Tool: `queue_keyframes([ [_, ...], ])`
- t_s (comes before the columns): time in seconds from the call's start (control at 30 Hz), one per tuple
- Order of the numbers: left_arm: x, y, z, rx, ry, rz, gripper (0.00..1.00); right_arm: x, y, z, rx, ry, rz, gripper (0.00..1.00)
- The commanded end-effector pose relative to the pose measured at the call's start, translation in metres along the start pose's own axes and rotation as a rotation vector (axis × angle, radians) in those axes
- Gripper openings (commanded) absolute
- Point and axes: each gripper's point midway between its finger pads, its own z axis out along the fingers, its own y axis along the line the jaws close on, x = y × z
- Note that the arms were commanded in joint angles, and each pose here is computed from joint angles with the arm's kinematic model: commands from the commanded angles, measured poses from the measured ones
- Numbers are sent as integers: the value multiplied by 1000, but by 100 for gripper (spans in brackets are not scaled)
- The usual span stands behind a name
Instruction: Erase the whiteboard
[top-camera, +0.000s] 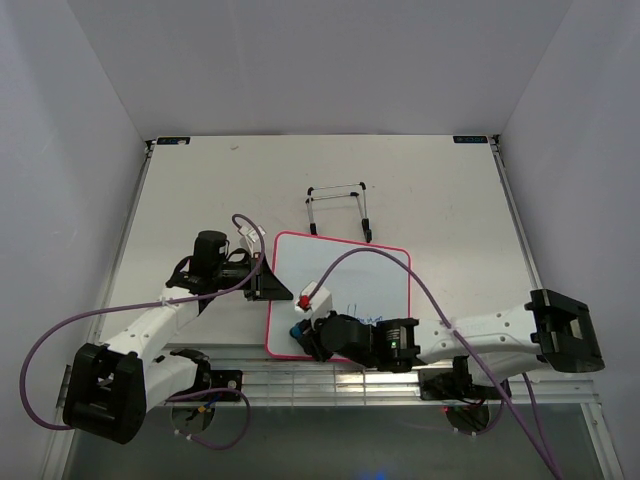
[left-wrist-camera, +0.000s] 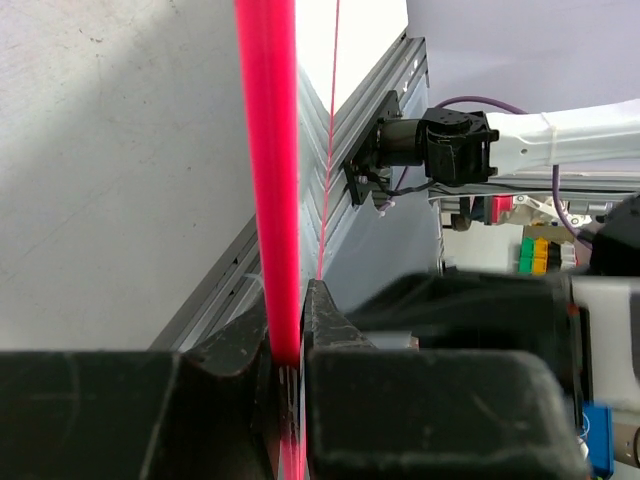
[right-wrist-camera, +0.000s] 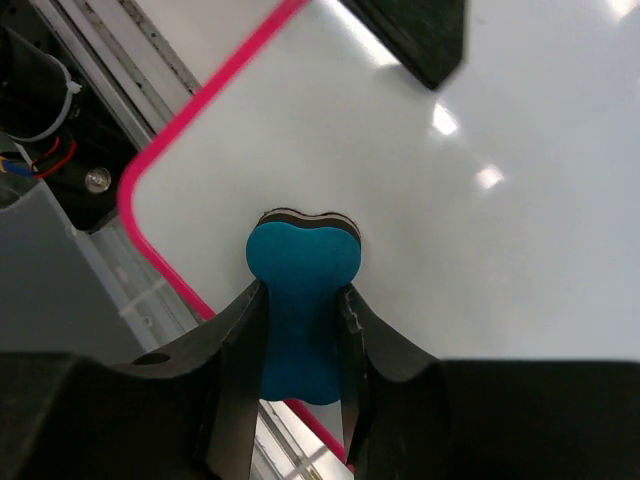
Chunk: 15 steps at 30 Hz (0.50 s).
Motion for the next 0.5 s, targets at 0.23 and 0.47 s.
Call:
queue_keyframes([
  [0.23, -16, 1, -2, -50, -74, 67, 0, 88, -131, -54, 327, 152, 127, 8],
  [0.47, -20, 9, -2, -100, -104, 49, 0, 74, -102, -52, 162, 86, 123, 8],
])
